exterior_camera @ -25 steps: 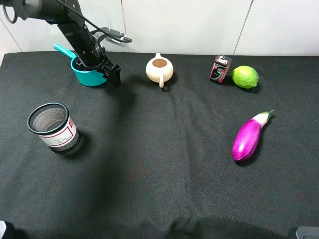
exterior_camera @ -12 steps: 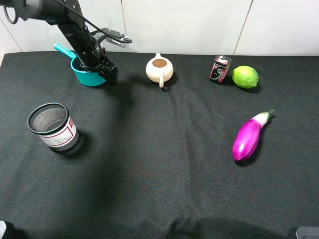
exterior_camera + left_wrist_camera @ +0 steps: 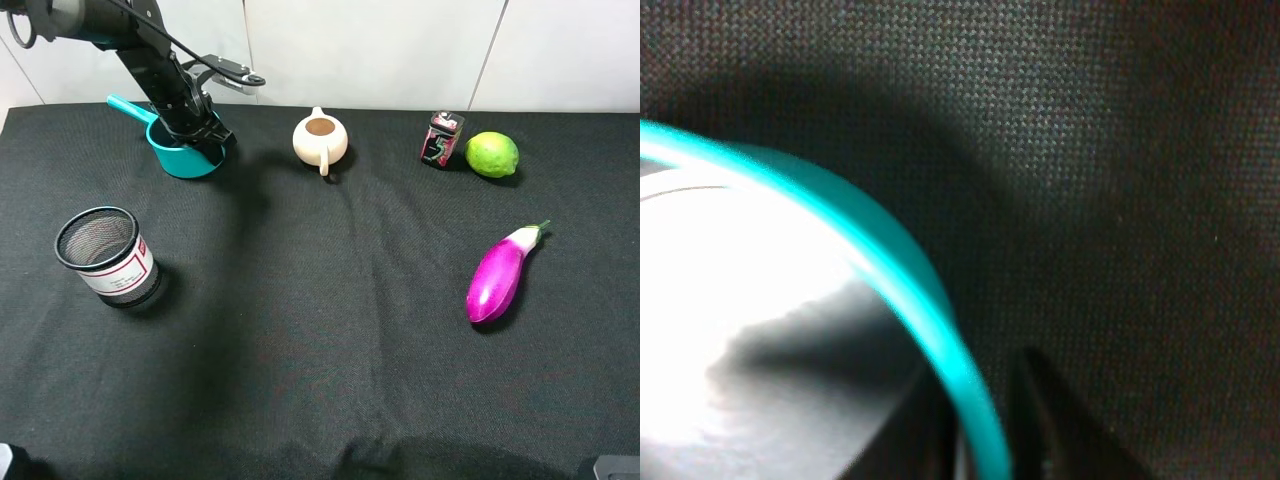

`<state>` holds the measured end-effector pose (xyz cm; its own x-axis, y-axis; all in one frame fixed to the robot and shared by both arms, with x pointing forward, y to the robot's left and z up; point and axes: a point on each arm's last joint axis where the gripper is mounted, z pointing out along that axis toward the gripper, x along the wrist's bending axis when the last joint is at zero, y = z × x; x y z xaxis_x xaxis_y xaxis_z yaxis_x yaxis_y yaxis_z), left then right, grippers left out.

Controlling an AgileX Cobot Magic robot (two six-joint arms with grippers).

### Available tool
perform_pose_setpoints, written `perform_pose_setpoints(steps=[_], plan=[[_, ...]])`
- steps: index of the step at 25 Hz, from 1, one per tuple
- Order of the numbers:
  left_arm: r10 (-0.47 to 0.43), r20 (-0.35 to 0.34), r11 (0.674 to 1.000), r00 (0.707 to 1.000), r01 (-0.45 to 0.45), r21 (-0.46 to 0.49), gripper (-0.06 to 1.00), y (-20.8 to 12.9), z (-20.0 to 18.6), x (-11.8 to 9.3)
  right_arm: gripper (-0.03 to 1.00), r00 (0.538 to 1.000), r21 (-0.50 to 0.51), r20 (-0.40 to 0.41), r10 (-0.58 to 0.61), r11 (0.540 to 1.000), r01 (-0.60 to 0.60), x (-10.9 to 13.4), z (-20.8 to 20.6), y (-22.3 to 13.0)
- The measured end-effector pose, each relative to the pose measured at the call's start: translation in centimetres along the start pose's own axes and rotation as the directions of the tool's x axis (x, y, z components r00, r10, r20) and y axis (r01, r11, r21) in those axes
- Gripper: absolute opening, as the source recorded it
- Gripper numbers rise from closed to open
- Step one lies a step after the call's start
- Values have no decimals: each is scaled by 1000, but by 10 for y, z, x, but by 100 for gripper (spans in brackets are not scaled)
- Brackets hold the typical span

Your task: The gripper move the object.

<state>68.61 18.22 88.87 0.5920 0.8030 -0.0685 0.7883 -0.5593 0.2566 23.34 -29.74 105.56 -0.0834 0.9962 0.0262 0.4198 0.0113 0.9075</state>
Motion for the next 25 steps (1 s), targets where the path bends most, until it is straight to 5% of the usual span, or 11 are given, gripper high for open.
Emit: perform_pose_setpoints(steps=[25], plan=[[8,17,1000,1000,-9,23,2,0,-17,-4,69,1000,0,-1,0,1000,0,0,0,0]])
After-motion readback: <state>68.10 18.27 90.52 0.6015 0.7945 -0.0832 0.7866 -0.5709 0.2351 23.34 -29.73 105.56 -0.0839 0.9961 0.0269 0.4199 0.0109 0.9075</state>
